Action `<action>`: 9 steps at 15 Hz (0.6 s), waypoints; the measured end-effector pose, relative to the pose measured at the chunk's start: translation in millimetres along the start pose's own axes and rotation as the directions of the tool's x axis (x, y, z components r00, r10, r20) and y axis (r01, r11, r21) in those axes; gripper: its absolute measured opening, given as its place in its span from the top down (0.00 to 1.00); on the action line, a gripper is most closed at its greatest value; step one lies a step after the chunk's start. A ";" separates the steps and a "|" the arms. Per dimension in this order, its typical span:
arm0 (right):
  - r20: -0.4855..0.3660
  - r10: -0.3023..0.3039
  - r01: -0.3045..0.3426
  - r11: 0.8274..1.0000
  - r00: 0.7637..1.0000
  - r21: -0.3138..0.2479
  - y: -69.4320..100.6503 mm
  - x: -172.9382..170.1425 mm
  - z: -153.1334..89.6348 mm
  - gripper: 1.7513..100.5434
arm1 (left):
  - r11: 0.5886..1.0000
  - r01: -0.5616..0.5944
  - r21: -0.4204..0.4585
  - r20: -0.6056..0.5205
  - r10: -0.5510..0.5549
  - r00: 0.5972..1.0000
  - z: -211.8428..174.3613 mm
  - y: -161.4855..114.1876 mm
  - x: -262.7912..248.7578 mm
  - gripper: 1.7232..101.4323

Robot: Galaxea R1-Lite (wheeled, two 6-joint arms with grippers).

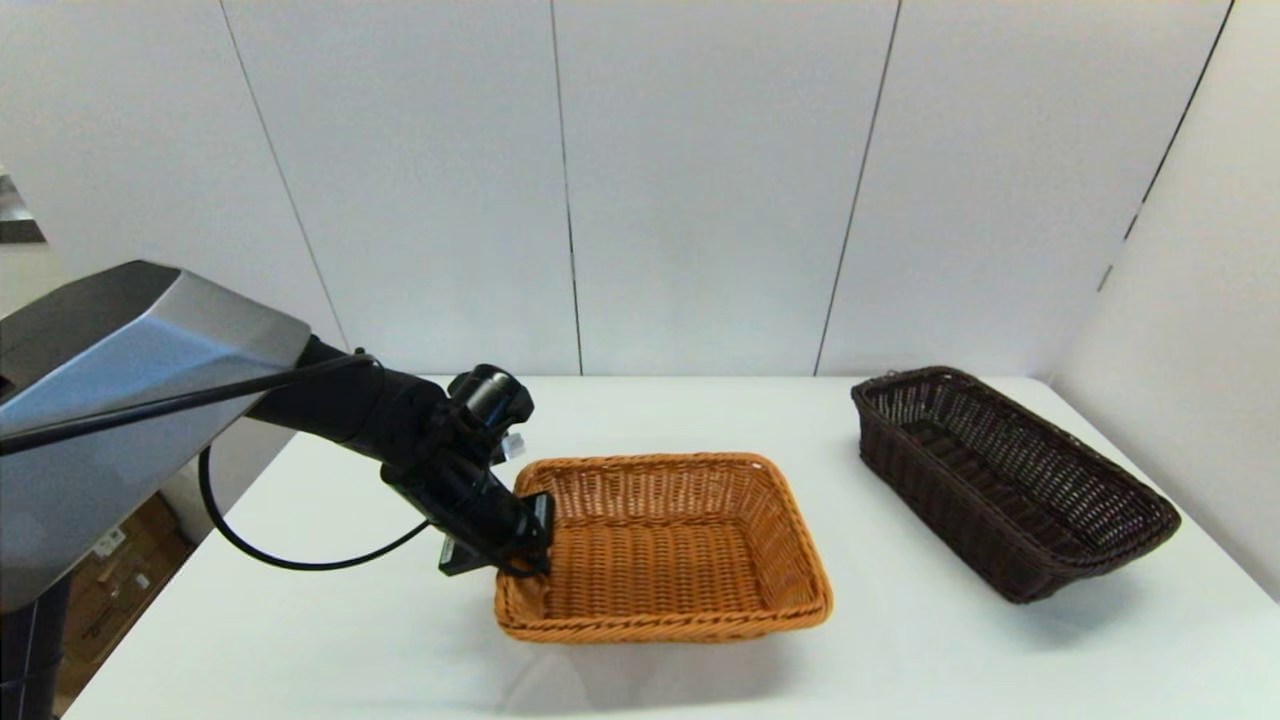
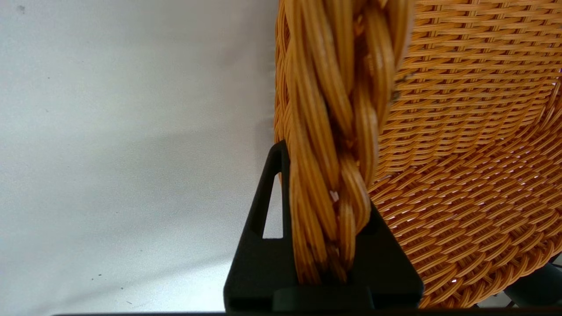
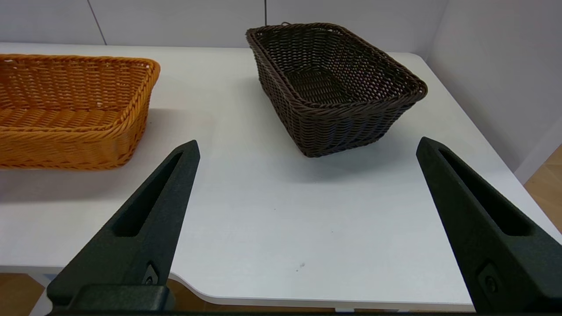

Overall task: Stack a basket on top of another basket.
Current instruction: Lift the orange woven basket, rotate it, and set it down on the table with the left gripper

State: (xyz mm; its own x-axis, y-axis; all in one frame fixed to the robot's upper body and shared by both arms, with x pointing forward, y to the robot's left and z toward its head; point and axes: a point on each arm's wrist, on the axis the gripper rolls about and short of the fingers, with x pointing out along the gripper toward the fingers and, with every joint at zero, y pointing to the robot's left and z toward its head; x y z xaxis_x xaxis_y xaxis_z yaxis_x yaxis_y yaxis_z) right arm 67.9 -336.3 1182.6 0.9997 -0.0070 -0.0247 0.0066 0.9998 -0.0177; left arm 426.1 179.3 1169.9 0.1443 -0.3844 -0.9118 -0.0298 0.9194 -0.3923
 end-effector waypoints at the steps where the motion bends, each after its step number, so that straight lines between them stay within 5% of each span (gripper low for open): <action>1: 0.000 0.000 0.000 1.000 1.000 0.000 0.0 0.0 0.0 0.03 | 1.000 0.000 -0.002 0.000 0.000 1.000 0.2 -0.2 -0.1 0.84; 5: 0.000 0.000 0.000 1.000 1.000 0.000 0.0 0.0 0.0 0.03 | 1.000 0.007 0.003 0.009 -0.007 1.000 2.2 -2.7 -2.6 0.52; 9: 0.000 0.000 0.000 1.000 1.000 0.000 0.0 0.0 0.0 0.03 | 1.000 0.014 0.011 0.024 -0.015 1.000 2.3 -4.6 -9.2 0.33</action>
State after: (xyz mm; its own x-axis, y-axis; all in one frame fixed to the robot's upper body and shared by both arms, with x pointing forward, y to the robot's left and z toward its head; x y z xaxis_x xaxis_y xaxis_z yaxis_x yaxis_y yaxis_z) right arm 67.9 -336.3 1182.6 0.9997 -0.0072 -0.0245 0.0068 0.9998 -0.0177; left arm 427.1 178.8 1180.4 0.1686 -0.3957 -0.9028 -0.0170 0.9146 -0.4041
